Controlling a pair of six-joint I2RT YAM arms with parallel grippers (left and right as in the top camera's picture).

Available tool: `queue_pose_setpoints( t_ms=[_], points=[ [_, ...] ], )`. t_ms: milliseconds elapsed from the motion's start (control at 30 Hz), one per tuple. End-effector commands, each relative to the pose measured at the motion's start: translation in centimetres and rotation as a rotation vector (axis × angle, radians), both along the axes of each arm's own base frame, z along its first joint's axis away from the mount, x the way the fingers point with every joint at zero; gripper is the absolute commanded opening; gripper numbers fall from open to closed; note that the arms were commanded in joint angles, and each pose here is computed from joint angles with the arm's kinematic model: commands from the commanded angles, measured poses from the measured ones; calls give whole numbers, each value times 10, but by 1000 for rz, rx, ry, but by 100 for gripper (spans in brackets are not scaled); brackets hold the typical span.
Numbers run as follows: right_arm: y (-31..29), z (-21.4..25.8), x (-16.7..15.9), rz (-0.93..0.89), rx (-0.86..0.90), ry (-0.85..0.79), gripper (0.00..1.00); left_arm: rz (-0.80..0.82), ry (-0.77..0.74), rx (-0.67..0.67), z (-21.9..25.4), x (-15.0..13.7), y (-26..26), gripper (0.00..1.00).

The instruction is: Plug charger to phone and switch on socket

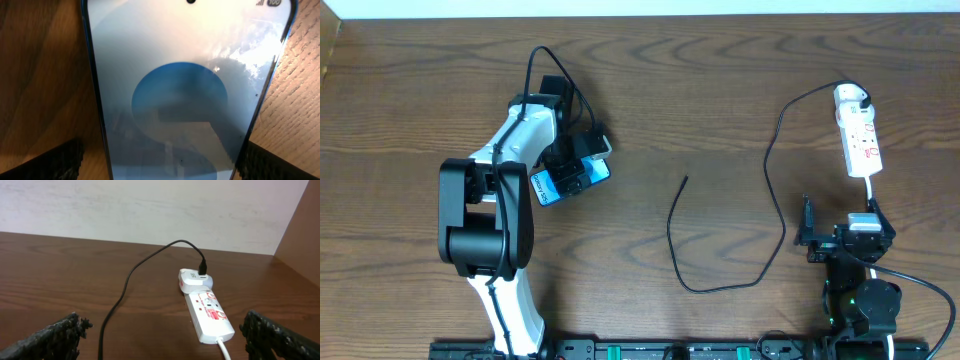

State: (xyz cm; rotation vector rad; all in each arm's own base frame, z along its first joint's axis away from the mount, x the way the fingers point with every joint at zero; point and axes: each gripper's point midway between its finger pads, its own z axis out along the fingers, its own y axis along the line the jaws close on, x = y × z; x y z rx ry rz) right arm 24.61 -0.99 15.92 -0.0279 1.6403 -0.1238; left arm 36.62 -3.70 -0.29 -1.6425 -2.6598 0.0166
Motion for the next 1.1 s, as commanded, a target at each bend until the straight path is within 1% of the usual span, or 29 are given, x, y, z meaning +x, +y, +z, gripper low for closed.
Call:
queue_pose_setpoints(
  t_ms=[0, 100, 233, 500, 733, 800, 933, 1067],
  points=[
    [0, -1, 0, 1, -13, 1, 99, -1, 92, -4, -20, -22, 1, 97],
    [0, -1, 0, 1, -13, 1, 99, 1, 94, -8, -20, -23, 0, 95],
    [0, -1, 0, 1, -13, 1, 99, 3, 98, -30, -20, -24, -4, 94],
    [0, -1, 0, 1, -13, 1, 99, 3, 98, -30, -20, -24, -4, 93],
    [0, -1, 0, 1, -13, 1, 99, 3, 99, -30, -20, -24, -4, 82],
    [0, -1, 0, 1, -13, 1, 99, 3, 98, -30, -20, -24, -4, 78],
    [0, -1, 0, 1, -13, 1, 99, 3, 98, -30, -20, -24, -4, 75],
    [0, -1, 0, 1, -13, 1, 99, 3, 98, -30, -20, -24, -4, 70]
  ],
)
